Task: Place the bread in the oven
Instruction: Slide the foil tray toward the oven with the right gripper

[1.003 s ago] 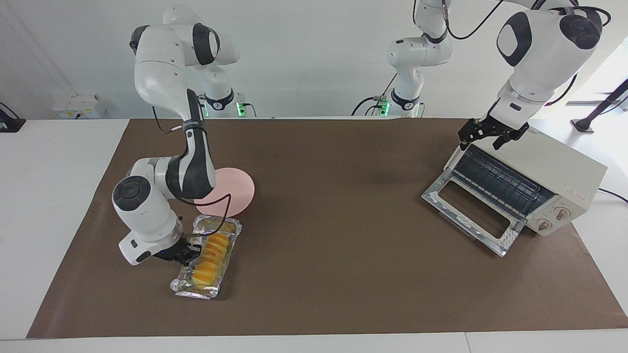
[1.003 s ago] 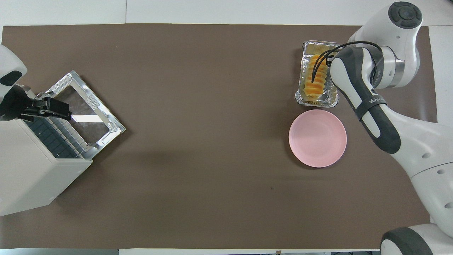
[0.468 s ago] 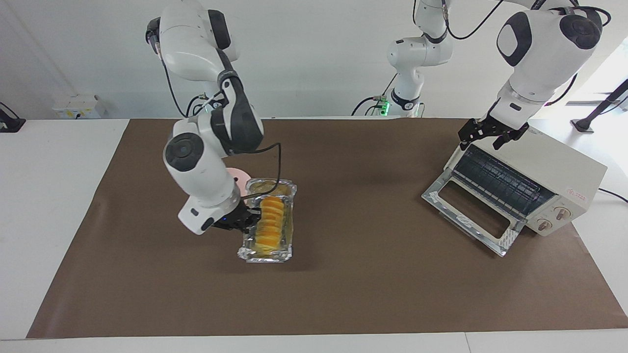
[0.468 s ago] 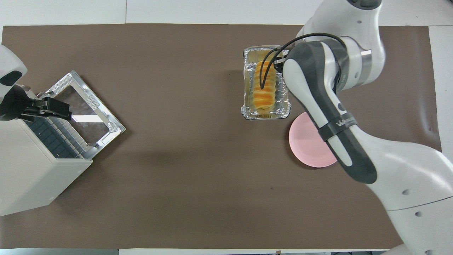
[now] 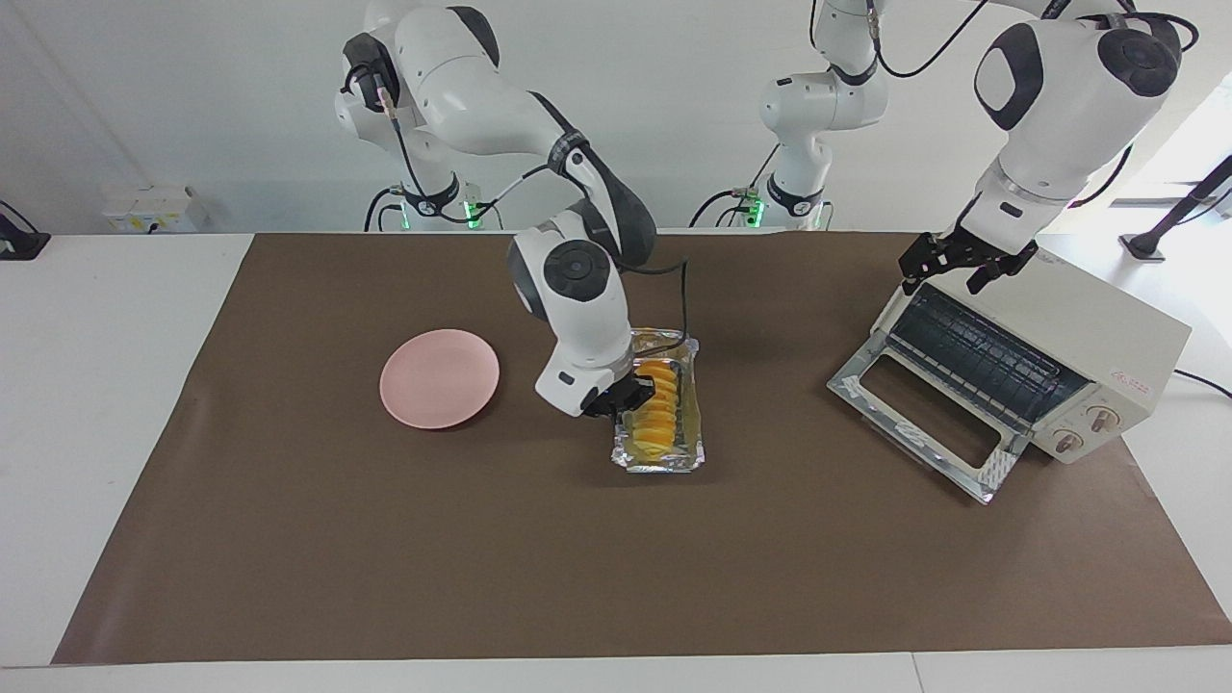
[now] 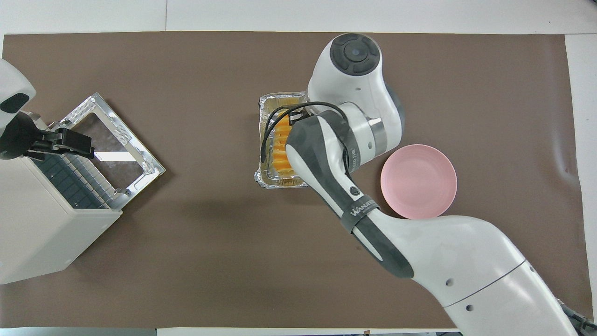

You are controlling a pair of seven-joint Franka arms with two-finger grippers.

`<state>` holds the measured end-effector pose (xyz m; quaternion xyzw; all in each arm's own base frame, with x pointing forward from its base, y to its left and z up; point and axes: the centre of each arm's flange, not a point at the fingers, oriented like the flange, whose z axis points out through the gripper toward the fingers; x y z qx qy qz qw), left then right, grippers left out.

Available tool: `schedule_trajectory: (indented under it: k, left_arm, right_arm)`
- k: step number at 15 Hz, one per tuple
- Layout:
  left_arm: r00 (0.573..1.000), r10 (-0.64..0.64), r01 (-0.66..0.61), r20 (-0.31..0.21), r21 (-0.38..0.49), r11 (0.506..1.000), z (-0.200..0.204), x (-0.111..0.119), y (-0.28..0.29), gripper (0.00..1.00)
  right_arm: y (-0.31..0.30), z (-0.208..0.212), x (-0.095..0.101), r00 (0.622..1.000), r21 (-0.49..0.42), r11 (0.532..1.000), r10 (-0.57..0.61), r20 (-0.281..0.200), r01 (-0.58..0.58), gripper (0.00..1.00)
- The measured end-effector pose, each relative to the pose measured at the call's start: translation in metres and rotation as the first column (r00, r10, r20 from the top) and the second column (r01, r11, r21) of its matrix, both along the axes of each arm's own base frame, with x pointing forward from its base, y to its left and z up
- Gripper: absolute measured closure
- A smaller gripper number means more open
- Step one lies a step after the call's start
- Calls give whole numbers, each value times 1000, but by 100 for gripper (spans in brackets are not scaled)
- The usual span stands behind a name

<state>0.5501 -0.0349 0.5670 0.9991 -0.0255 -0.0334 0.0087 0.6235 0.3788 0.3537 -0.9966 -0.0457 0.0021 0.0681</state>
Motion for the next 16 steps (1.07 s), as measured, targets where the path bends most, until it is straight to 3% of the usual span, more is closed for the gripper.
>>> schedule_trajectory:
  k: [6, 7, 9, 12, 14, 16]
  left_arm:
    - [1000, 0, 0, 0, 0, 1000, 0, 0, 0, 0]
    - [1000, 0, 0, 0, 0, 1000, 0, 0, 0, 0]
    - [1000, 0, 0, 0, 0, 1000, 0, 0, 0, 0]
    - [1000, 0, 0, 0, 0, 1000, 0, 0, 0, 0]
    - [1000, -3, 3, 0, 0, 1000, 0, 0, -2, 0]
    - [1000, -20, 20, 0, 0, 1000, 0, -1, -11, 0]
  right_arm:
    - [5, -30, -10, 998, 19, 1000, 20, 53, -21, 98]
    - [4, -35, -11, 998, 20, 999, 26, 58, -27, 92]
    - [2, -39, -15, 998, 15, 999, 30, 50, -31, 70]
    - [-3, -23, -18, 1000, -17, 1000, 9, -18, -9, 39]
    - [-20, 12, -10, 997, -51, 998, -24, -72, 21, 16]
    - [-62, 50, 11, 993, -60, 995, -84, -84, 79, 0]
